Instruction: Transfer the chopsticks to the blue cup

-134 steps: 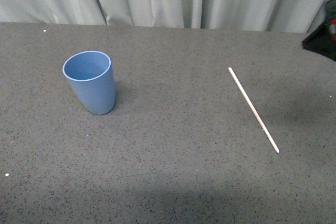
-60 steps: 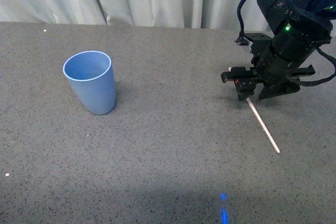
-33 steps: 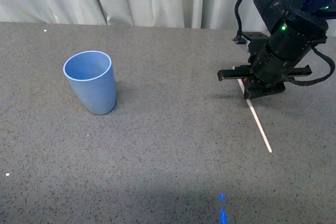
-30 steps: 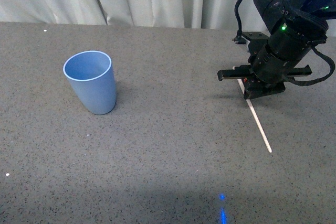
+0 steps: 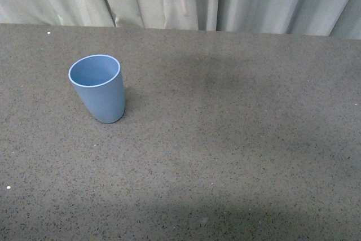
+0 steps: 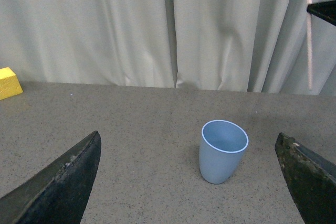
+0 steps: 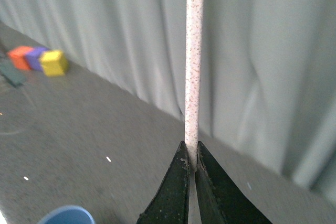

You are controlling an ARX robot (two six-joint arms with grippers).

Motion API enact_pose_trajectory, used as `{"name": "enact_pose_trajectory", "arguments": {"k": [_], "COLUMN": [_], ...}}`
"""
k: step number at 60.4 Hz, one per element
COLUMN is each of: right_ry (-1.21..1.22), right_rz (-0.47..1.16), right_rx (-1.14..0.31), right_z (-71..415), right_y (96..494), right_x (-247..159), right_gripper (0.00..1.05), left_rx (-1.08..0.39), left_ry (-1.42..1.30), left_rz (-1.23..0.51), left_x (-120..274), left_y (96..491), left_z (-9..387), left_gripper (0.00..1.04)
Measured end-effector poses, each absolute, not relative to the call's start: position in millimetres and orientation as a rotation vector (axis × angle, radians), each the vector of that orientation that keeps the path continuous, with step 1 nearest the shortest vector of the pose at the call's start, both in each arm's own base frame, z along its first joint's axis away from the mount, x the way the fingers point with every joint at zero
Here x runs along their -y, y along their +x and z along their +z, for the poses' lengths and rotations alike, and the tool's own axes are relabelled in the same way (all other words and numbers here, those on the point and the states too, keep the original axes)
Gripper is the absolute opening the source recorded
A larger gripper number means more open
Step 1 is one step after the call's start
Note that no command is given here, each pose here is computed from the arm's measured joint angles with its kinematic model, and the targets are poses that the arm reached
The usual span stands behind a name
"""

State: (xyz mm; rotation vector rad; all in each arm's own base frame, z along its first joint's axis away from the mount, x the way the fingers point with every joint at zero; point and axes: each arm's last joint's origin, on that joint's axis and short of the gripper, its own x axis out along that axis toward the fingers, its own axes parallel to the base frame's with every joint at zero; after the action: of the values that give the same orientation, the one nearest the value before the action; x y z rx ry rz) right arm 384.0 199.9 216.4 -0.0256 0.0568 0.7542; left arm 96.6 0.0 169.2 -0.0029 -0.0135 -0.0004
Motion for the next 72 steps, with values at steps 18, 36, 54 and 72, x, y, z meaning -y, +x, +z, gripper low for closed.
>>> {"name": "enact_pose_trajectory", "arguments": {"k": [18,36,54,72], "right_ry": [-0.028,0.168,0.213,0.202], "right_rz": [1.038,1.164,1.186,1.204], "right_rx": [0.085,-0.051,-0.108,-0.168], "right_z": [196,177,167,144], "right_y": [369,390,411,415], "right_x": [-240,-260,-266,-282], "right_gripper": [0.01,0.01,0.01,0.01], "left_rx": [0.014,0.014,0.014,0.014], "left_ry": [-0.003,-0.003,-0.003,-0.003], "left_rz": [0.0,0.0,0.0,0.0], "left_x": [0,0,0,0], "left_y": [97,97,97,97], "left_z": [169,169,169,169], "left_gripper": [0.98,0.98,0.98,0.98]}}
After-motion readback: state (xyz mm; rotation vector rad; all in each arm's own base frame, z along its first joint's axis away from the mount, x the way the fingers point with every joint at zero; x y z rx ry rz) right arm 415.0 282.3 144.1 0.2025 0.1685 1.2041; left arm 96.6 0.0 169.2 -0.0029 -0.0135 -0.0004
